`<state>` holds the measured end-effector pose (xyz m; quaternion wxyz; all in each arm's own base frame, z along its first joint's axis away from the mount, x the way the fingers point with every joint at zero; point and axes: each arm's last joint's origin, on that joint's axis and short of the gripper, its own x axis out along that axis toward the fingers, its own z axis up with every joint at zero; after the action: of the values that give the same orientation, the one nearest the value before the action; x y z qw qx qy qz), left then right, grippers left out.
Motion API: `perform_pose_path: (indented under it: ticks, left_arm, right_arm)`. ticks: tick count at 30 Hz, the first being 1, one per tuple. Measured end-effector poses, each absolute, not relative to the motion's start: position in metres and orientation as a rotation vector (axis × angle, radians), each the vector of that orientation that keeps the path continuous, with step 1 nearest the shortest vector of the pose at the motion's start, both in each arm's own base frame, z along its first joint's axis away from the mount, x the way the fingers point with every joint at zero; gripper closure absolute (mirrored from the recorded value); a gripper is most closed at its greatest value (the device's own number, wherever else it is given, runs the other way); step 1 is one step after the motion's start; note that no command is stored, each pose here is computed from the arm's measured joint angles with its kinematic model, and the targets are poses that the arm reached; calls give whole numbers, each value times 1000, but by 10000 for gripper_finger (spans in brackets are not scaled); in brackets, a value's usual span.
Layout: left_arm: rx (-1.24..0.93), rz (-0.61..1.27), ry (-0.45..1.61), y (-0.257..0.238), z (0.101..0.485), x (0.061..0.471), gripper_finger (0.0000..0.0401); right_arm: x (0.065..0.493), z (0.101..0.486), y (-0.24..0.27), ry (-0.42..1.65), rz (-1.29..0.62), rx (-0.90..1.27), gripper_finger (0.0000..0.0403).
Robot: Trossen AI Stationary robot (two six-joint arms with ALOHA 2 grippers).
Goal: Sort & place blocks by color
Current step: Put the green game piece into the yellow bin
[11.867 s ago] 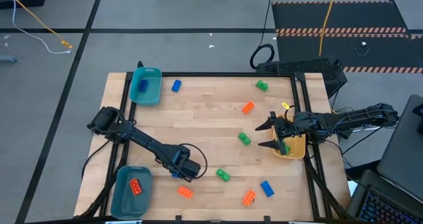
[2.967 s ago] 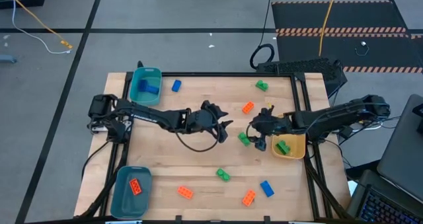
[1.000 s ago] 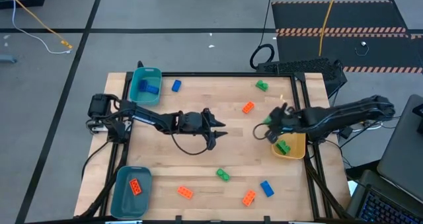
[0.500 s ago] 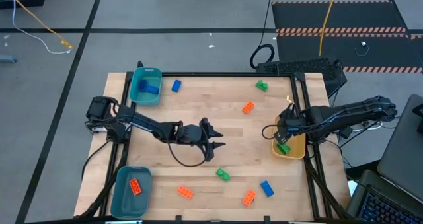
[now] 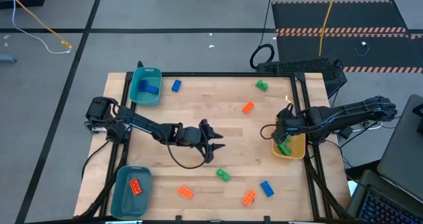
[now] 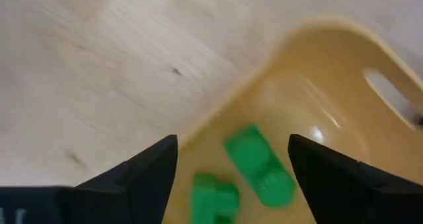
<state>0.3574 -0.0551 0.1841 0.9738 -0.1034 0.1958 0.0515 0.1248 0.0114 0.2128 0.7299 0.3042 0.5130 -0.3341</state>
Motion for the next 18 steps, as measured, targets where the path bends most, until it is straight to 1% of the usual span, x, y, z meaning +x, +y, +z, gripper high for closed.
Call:
perform_pose_path:
  ticks: [4,7,9,11,13,18]
  left_arm:
    - [-202,122,391,-53,184,358,217]
    - [-206,133,390,-50,184,358,217]
    - [-208,139,389,-48,184,358,217]
    - [-209,143,388,-47,184,359,217]
    - [-209,142,389,-47,184,359,217]
    - [-209,141,389,-47,184,358,217]
  right_arm:
    - [139,218,12,1016,-596,574,138]
    - [155,223,14,897,-492,548,145]
    - [164,224,16,862,-443,547,148]
    - [172,219,19,857,-413,558,151]
    - [176,206,23,888,-402,602,153]
    - [177,170,29,1071,-388,661,156]
